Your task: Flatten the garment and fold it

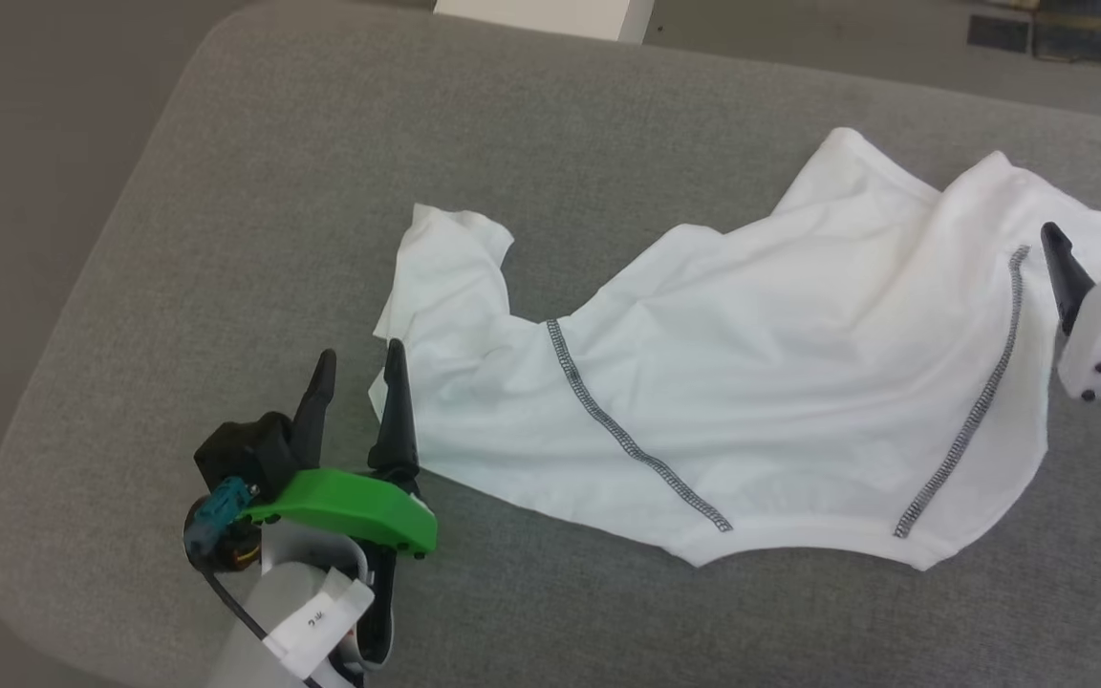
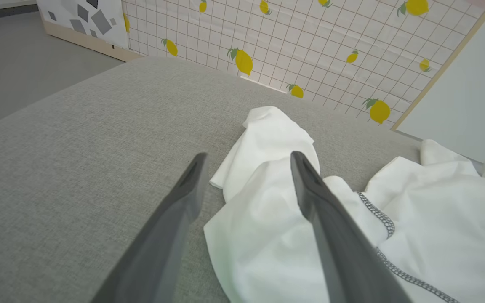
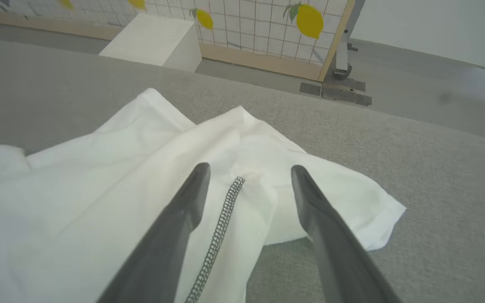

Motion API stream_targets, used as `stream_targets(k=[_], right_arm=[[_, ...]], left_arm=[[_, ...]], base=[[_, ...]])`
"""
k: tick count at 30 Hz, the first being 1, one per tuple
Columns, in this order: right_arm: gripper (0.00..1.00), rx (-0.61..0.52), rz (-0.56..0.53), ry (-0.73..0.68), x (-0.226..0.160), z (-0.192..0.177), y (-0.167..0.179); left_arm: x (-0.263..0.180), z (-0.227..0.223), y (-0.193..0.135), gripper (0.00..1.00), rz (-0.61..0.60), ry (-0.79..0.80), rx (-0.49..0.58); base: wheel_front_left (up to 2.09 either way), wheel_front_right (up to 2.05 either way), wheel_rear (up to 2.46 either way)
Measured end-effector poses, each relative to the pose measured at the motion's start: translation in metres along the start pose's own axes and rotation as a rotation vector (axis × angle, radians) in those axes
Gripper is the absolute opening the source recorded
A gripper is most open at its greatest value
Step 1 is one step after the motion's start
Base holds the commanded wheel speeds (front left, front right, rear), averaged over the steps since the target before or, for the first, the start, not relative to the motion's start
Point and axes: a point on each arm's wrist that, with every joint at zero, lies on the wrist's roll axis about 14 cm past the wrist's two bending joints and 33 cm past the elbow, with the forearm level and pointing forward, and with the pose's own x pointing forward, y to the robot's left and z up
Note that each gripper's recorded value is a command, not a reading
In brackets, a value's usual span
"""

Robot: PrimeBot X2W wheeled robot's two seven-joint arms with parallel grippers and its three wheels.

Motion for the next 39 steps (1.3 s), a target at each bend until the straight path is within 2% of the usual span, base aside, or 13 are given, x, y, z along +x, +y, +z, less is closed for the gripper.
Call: stream_targets(k=[3, 6, 13, 18, 22, 25, 27, 39], right_arm=[[1.0, 0.09, -0.038, -0.096, -0.032, 0.003, -0.011], [1.0, 0.177, -0.1, -0.142, -0.07, -0.01, -0.027], [1.0, 0.275, -0.228, -0.111, -0.145, -0.063, -0.051], [1.0, 0.316, -0.269, -0.115, -0.175, -0.077, -0.059], [1.0, 0.343, -0.277, -0.138, -0.184, -0.075, -0.063], [1.0, 0.346, -0.278, -0.137, -0.183, -0.077, -0.063], [1.0, 0.35, -0.275, -0.133, -0.181, -0.078, -0.062], [1.0, 0.37, -0.308, -0.102, -0.175, -0.094, -0.071]], left_arm=[[-0.005, -0.001, -0.008, 1.0, -0.025, 0.006, -0.009], [-0.01, 0.0, -0.017, 1.0, -0.052, 0.004, -0.022], [-0.022, 0.0, -0.038, 1.0, -0.108, 0.022, -0.06], [-0.03, -0.011, -0.049, 1.0, -0.123, 0.104, -0.089], [-0.042, -0.052, -0.057, 1.0, -0.078, 0.373, -0.121], [-0.059, -0.085, -0.067, 1.0, -0.064, 0.599, -0.095], [-0.065, -0.095, -0.074, 1.0, -0.065, 0.681, -0.09], [-0.059, -0.121, -0.089, 1.0, -0.073, 0.878, -0.064]], base=[[0.0, 0.0, 0.0], [0.0, 0.0, 0.0], [0.0, 0.0, 0.0], [0.0, 0.0, 0.0], [0.0, 0.0, 0.0], [0.0, 0.0, 0.0], [0.0, 0.0, 0.0], [0.0, 0.0, 0.0]])
